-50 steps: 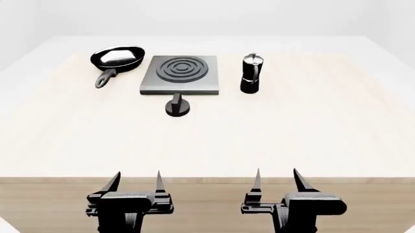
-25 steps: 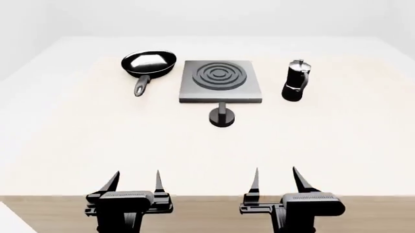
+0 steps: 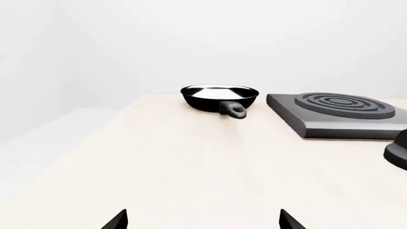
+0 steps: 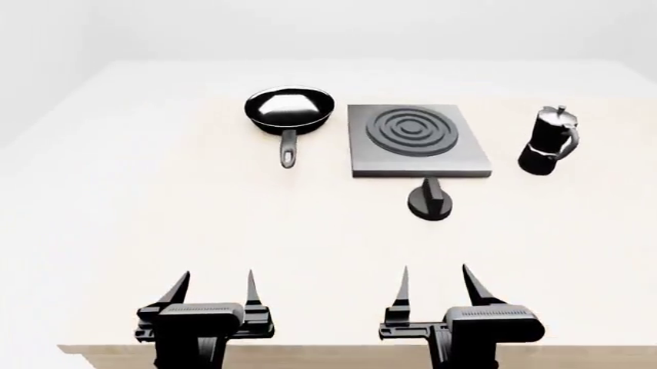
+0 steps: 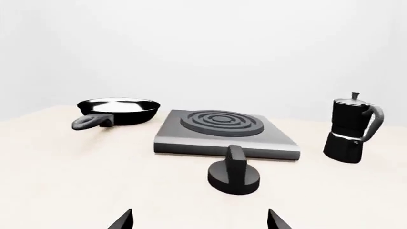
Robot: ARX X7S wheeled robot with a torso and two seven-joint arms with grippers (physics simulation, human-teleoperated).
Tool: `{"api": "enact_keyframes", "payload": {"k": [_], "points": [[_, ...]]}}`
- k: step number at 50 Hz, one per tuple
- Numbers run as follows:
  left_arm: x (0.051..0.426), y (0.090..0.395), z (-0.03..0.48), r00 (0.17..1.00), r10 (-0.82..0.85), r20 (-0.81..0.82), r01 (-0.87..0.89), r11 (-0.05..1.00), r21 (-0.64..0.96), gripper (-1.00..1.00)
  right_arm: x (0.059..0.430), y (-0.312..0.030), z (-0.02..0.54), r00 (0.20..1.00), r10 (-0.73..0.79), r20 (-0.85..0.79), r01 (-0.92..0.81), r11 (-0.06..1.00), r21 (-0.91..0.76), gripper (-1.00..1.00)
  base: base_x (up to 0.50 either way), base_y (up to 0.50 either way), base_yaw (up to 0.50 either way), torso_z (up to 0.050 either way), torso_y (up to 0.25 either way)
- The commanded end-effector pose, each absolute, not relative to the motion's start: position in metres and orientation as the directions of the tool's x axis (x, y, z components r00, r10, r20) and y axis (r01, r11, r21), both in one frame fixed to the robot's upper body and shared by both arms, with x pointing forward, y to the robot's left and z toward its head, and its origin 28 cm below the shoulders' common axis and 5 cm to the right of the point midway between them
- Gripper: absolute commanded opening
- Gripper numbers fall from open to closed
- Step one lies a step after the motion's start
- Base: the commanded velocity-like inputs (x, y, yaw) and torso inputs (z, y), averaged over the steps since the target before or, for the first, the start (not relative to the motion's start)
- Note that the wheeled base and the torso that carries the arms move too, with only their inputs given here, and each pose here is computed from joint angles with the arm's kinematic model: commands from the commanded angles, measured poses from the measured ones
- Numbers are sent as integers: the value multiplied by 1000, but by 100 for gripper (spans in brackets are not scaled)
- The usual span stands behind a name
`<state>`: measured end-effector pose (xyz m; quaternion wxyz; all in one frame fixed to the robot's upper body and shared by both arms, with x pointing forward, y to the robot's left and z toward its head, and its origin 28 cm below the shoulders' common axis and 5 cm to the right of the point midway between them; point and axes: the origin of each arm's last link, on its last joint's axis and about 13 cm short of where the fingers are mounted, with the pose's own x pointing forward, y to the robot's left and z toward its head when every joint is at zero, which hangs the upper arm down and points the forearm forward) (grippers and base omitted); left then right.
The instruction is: Turn on the stove and put the frying pan on it.
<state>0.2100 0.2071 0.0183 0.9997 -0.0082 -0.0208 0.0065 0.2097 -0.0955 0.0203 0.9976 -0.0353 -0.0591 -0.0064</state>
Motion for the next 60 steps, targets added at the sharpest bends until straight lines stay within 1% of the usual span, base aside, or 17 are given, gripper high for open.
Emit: {"api": "enact_keyframes", "payload": {"k": [1, 21, 42, 52, 60], "points": [[209, 207, 18, 999, 11, 41, -11, 1000, -14, 100, 210, -95, 20, 993, -3, 117, 11, 998, -69, 100, 211, 500, 0, 0, 0], [210, 207, 18, 999, 11, 42, -11, 1000, -14, 100, 210, -96, 21, 993, -12, 121, 21, 998, -67, 100, 274, 500, 0, 0, 0], [210, 207, 18, 999, 11, 43, -10, 1000, -11, 100, 209, -96, 20, 992, -1, 123, 9, 998, -63, 100, 437, 408, 0, 0, 0], [209, 207, 18, 999, 10, 43, -10, 1000, -11, 100, 209, -96, 20, 992, 4, 124, 3, 999, -51, 100, 500, 80, 0, 0, 2], [209, 207, 17, 999, 9, 42, -9, 1000, -13, 100, 209, -96, 19, 992, 5, 122, 1, 999, -44, 100, 500, -190, 0, 0, 0]]}}
